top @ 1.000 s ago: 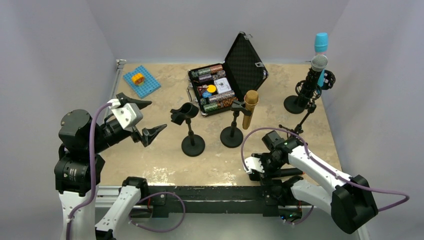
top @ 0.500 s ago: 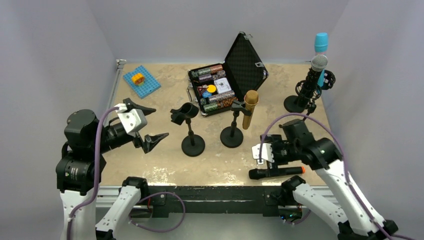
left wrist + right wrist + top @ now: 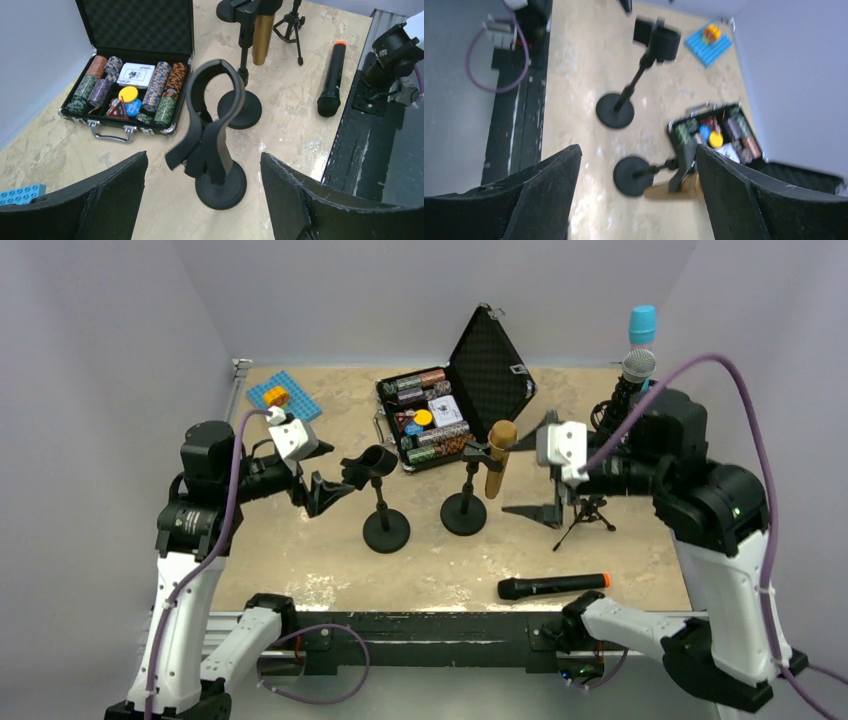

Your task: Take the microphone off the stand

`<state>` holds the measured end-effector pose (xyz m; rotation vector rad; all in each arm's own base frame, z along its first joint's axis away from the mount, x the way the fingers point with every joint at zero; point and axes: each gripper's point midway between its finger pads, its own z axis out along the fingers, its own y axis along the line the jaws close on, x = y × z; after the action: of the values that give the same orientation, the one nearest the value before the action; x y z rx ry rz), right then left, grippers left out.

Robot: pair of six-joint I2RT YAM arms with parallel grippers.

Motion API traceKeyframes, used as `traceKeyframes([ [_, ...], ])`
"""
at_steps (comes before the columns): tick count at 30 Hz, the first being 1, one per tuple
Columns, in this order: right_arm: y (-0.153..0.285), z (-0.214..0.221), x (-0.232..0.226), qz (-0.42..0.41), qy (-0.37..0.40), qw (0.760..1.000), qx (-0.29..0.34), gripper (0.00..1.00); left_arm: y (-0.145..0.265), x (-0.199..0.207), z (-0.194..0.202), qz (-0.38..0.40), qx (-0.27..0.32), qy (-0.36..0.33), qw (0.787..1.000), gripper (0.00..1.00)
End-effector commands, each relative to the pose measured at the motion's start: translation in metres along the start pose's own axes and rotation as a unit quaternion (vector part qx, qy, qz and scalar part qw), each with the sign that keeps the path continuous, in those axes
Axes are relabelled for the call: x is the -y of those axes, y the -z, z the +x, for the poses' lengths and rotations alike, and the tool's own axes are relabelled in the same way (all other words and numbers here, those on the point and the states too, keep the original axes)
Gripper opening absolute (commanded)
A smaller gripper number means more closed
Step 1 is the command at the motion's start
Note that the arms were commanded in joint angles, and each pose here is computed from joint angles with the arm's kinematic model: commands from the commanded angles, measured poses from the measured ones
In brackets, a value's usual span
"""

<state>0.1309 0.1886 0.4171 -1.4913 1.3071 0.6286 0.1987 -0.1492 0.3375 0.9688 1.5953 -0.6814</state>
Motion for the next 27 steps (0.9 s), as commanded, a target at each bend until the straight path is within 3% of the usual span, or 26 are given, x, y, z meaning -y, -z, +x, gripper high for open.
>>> traceKeyframes([
  [1,-0.028,-0.051,0.033,0.000,-0.006,0.998,0.055,0.88,-0.015,-0.014,-0.031,0.012,0.046,-0.017,0.999,0.86],
  [6,-0.076,-0.074,0.065,0.001,-0.027,0.996,0.084,0.83,-0.009,-0.021,-0.034,-0.019,0.040,-0.005,0.999,0.85],
  [11,-0.125,-0.081,0.068,-0.034,-0.031,0.994,0.099,0.82,0.018,-0.017,-0.033,-0.117,0.023,0.151,0.981,0.86],
  [19,-0.199,-0.053,0.056,-0.092,-0.039,0.994,0.050,0.83,0.044,0.005,0.014,-0.160,-0.034,0.167,0.972,0.85],
  [27,-0.231,-0.020,0.054,-0.096,-0.046,0.994,-0.001,0.82,0.052,0.010,0.024,-0.179,-0.033,0.175,0.968,0.85],
])
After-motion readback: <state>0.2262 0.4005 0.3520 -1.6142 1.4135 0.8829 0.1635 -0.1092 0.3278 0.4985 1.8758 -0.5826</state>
